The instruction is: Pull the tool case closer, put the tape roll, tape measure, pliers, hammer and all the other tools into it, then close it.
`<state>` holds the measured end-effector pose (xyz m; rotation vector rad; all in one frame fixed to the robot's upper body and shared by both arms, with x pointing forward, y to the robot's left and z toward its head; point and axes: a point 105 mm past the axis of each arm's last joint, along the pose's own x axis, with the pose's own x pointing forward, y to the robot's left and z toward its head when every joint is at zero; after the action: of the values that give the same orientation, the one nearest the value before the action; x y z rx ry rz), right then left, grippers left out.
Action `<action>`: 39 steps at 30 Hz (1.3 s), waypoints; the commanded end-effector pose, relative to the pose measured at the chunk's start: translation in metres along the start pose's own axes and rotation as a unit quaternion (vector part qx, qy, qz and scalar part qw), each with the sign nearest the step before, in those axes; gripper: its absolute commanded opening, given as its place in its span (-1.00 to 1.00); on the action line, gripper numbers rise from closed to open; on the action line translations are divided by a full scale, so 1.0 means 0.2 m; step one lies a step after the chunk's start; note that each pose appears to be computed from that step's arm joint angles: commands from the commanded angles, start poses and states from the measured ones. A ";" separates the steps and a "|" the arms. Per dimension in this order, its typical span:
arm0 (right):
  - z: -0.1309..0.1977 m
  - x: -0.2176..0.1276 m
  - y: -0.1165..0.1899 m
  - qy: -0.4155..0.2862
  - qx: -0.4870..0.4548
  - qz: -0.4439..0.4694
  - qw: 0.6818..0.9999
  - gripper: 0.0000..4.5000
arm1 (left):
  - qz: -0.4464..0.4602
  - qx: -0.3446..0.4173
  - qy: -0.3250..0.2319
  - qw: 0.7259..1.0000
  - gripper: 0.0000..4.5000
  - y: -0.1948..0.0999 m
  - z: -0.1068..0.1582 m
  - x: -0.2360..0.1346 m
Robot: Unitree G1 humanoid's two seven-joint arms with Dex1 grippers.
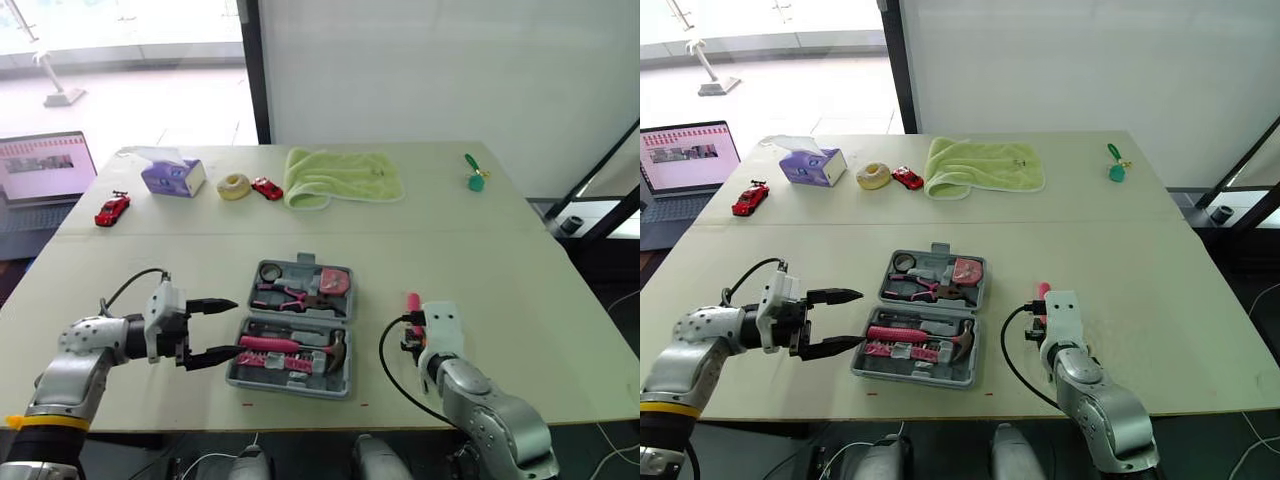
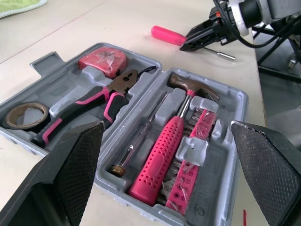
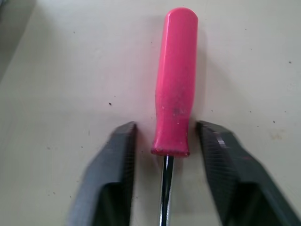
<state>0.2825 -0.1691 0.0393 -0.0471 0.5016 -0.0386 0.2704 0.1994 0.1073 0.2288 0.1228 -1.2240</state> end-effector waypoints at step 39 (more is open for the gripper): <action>0.18 -0.40 0.99 0.066 -0.489 0.472 0.731 -0.83 | -0.055 0.033 0.078 0.995 1.00 -0.12 0.08 -0.24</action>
<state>0.2363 0.0276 0.0905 -0.8096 0.6416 1.2451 0.2298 0.2317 0.1182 0.3581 0.2689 -1.3304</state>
